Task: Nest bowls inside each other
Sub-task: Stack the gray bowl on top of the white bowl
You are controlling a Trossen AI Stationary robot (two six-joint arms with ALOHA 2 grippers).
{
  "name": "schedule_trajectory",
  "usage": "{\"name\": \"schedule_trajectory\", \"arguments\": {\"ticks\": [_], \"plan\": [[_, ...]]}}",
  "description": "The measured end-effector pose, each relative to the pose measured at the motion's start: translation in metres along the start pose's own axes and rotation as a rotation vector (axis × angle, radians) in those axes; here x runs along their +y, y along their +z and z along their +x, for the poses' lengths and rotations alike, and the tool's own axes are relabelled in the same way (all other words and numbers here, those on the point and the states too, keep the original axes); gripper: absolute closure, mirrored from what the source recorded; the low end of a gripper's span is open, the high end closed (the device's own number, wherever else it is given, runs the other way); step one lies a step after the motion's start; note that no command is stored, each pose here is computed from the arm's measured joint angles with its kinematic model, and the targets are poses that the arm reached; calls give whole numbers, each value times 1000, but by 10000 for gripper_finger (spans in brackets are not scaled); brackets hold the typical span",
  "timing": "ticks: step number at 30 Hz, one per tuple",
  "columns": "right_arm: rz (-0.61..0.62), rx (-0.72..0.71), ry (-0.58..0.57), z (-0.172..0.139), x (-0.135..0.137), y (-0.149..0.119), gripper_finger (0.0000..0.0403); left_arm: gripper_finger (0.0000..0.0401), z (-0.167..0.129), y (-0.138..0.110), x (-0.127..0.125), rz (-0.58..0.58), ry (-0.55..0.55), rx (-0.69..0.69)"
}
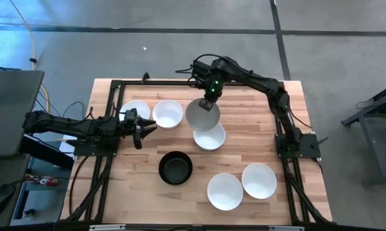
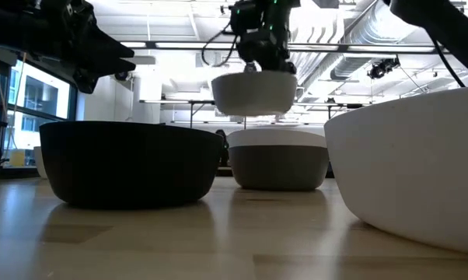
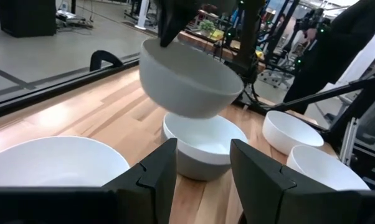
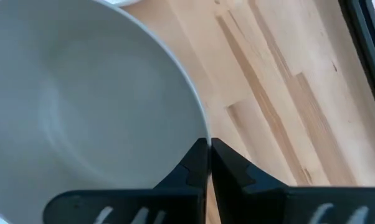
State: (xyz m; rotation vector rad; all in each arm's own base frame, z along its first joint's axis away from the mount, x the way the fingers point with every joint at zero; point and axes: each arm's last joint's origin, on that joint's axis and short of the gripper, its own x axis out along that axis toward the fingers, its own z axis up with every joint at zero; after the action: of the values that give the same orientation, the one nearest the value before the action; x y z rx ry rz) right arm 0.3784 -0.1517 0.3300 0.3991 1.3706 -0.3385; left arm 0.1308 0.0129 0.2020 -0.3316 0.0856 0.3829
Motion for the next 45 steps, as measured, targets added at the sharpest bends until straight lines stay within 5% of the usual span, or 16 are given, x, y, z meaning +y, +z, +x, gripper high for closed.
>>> {"name": "schedule_trajectory", "arguments": {"ticks": [13,20,45], "plan": [[-76,-112,-4,-51,24,-34,403,265,0,0,0,3,5,-2],[-54,25,-19,-24,24,-62,403,265,0,0,0,-4,8,-3],[91,-79,31,53,19,-81,403,265,0,2,0,-36,10,-21]]}}
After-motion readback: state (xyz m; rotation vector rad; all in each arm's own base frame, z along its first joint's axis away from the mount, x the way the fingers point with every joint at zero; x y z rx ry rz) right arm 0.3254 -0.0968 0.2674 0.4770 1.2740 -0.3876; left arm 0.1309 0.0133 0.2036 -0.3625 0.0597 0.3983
